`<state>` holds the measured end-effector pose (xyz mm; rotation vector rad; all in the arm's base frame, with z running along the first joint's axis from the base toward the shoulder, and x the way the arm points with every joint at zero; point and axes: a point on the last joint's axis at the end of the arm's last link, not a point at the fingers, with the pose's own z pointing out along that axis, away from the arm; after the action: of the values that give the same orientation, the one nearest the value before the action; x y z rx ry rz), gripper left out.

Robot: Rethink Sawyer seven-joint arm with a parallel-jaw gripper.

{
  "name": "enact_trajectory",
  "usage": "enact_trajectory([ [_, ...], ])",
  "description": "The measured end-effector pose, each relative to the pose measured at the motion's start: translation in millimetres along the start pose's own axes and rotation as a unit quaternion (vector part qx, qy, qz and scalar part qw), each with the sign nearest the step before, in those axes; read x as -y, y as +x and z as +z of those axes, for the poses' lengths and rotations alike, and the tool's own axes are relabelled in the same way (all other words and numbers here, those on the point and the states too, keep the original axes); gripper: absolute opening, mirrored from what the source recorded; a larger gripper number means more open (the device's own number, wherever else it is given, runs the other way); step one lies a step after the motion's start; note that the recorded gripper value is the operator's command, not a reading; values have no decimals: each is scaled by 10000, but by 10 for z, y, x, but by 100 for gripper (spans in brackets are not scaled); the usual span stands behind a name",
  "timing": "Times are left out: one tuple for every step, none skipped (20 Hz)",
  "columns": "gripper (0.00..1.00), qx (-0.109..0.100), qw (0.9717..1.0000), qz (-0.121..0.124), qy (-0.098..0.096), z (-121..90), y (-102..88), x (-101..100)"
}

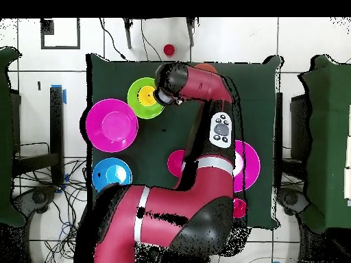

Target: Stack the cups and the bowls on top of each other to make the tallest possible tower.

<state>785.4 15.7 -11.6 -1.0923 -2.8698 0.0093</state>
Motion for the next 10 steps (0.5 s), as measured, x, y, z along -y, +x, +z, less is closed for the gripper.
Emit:
enact_trajectory([
  [100,-2,10000,-2,3,-4,1,0],
  [100,-2,10000,-3,4,-8,0,0],
  [100,-1,10000,-4,1,-11,-1,-2],
  [100,1,10000,-4,-2,-14,-1,-5],
  [100,4,10000,-6,-5,-16,-3,-8],
  [100,5,10000,-7,-10,-18,-4,-12],
  [100,2,10000,-9,-12,-22,-4,-16],
  [100,-1,10000,-11,-14,-27,-5,-20],
  [100,-5,10000,-13,-16,-34,-7,-26],
  [100,-11,10000,-16,-19,-43,-9,-33],
])
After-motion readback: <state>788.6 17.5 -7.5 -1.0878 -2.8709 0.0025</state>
